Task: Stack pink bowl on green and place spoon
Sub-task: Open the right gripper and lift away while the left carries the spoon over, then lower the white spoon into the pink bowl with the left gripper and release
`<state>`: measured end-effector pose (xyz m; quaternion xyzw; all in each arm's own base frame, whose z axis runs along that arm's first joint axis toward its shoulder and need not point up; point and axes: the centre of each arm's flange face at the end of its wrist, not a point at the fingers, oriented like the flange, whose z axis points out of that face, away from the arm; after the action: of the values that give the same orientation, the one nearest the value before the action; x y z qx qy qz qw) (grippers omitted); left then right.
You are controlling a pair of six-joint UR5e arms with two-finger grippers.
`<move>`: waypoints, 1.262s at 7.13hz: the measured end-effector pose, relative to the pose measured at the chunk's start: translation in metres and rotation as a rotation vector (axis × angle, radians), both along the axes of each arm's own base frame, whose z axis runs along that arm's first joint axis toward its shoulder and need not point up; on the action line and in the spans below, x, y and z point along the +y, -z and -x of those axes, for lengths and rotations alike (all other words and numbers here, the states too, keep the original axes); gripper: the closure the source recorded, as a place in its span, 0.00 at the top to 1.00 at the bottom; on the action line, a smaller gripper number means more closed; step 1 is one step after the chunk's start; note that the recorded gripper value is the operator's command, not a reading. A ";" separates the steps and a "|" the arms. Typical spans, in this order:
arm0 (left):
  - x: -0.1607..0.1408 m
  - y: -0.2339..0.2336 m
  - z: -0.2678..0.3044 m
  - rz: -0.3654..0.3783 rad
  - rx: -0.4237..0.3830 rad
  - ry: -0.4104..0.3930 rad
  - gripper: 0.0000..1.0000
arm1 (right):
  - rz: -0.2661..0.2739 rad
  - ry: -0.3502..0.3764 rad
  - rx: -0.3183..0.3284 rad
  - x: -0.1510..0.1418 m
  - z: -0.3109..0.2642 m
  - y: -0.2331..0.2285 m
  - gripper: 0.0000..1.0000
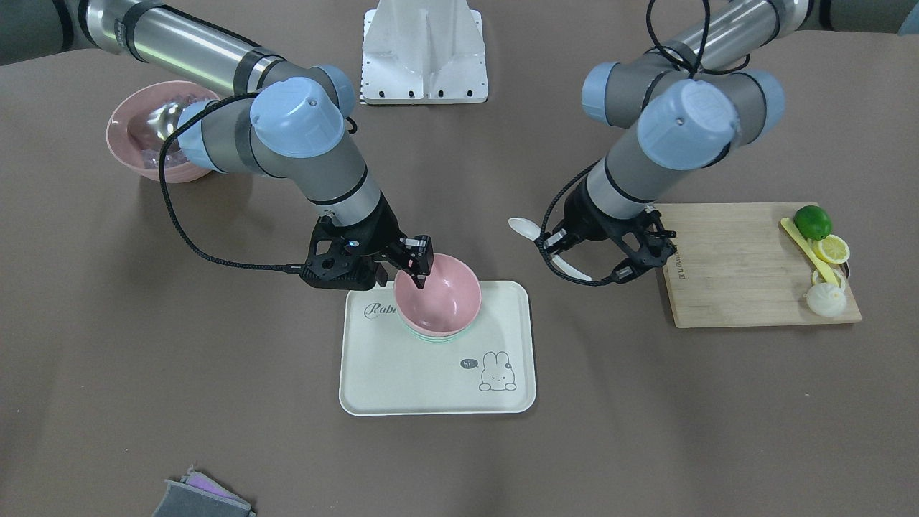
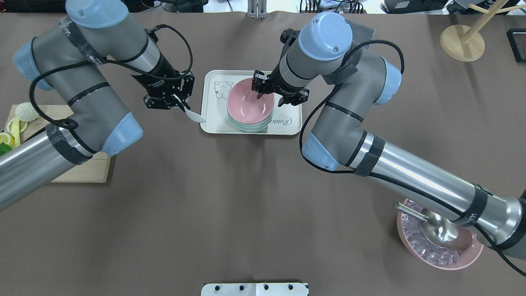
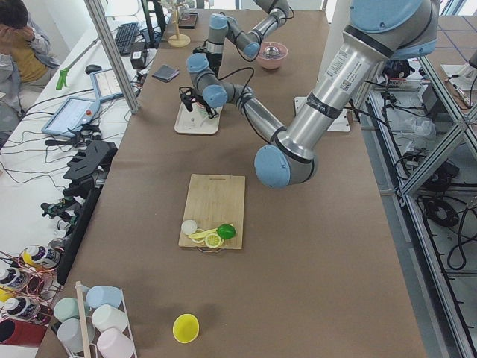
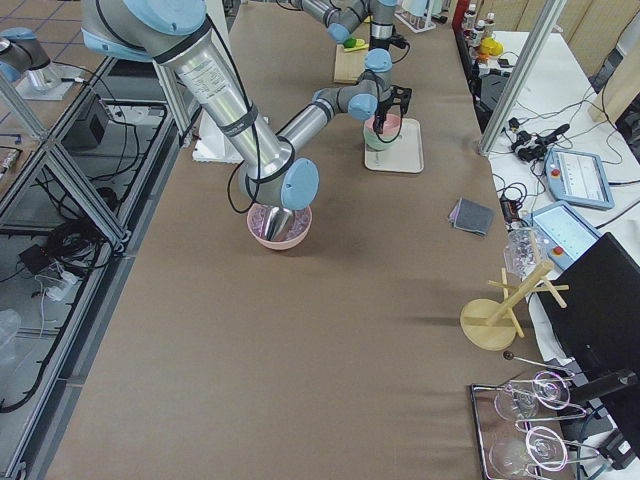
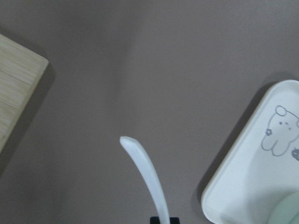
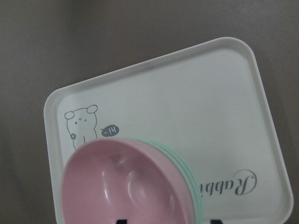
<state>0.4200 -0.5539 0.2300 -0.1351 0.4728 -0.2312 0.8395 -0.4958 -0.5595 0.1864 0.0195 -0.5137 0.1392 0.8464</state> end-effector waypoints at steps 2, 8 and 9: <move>-0.004 0.032 -0.026 -0.019 0.043 0.037 0.00 | 0.038 0.082 -0.058 -0.035 -0.106 -0.047 1.00; -0.022 0.054 -0.092 -0.139 0.150 0.151 0.97 | -0.013 0.133 -0.074 -0.045 -0.278 -0.160 1.00; -0.023 0.054 -0.094 -0.150 0.153 0.157 0.98 | -0.009 0.130 -0.071 -0.044 -0.281 -0.165 1.00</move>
<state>0.5138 -0.5765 0.1756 -0.0517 0.5607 -0.2490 0.7880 -0.2152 -0.6039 0.3510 -0.0150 -0.5444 0.0822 0.8347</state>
